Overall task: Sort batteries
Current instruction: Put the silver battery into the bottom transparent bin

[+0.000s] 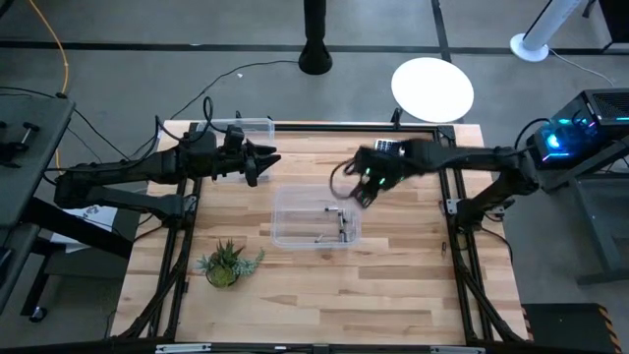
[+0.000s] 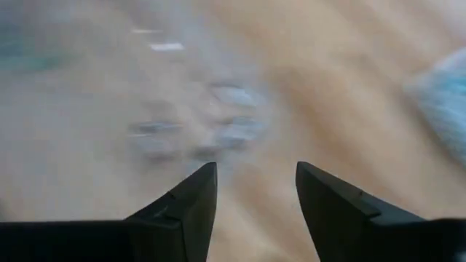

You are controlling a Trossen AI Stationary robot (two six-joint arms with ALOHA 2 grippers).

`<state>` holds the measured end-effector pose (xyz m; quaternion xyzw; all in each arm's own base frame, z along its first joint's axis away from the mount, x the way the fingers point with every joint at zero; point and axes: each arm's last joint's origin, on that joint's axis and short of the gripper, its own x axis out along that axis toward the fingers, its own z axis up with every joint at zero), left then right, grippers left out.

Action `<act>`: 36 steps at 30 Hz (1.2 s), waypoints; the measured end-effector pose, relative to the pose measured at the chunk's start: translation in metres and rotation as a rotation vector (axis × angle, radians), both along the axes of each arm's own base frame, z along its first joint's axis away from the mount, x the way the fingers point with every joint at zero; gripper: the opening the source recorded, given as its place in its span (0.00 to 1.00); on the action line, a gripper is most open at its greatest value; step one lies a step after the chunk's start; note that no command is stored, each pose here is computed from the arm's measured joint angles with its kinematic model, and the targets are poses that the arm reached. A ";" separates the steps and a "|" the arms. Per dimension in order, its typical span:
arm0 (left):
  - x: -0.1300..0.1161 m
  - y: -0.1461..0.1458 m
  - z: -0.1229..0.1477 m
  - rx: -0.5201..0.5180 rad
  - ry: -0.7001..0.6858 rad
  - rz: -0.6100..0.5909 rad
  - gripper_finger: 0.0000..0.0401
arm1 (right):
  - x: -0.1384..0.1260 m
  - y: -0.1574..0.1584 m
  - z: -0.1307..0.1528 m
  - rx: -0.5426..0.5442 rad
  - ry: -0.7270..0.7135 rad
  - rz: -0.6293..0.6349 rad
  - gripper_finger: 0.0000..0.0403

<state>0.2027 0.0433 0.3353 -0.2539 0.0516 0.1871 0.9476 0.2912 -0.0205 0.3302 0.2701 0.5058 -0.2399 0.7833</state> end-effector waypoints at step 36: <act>0.000 -0.001 0.000 0.015 0.003 -0.054 0.46 | -0.151 -0.097 -0.200 0.298 0.759 -0.981 0.35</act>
